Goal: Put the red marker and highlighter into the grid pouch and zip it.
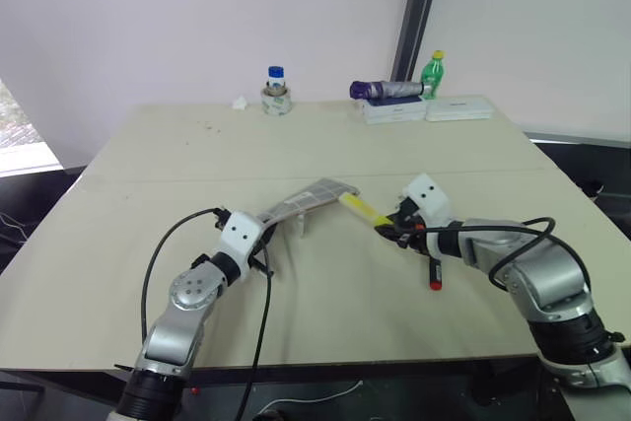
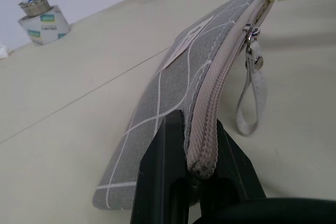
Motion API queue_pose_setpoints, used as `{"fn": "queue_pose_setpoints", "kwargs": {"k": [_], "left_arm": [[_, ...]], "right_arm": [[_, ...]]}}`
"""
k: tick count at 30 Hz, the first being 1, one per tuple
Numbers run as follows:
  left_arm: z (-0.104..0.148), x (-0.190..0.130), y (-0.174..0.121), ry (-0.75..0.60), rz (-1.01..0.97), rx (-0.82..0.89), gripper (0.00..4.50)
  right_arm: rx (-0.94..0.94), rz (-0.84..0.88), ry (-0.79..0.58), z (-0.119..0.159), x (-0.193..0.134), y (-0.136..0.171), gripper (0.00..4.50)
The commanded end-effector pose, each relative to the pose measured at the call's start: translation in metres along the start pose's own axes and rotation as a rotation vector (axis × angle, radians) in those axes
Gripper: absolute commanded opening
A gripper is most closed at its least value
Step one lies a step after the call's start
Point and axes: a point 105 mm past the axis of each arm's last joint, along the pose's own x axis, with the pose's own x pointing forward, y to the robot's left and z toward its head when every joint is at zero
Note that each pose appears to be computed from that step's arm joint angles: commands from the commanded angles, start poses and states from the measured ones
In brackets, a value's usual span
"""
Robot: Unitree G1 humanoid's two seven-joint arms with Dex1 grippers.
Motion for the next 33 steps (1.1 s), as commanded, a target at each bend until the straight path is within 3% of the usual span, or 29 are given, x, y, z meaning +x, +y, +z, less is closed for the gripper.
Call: {"fn": "queue_pose_setpoints", "kwargs": {"k": [1, 20, 33], "left_arm": [[0.017, 0.001, 0.006, -0.061, 0.020, 0.017, 0.00], [0.021, 0.003, 0.003, -0.080, 0.009, 0.013, 0.00], [0.022, -0.009, -0.019, -0.119, -0.235, 0.233, 0.00]], "right_arm": [[-0.038, -0.029, -0.059, 0.017, -0.009, -0.008, 0.87], [-0.069, 0.041, -0.078, 0.021, -0.007, 0.006, 0.87], [-0.186, 0.130, 0.002, 0.015, -0.006, 0.013, 0.87]]}}
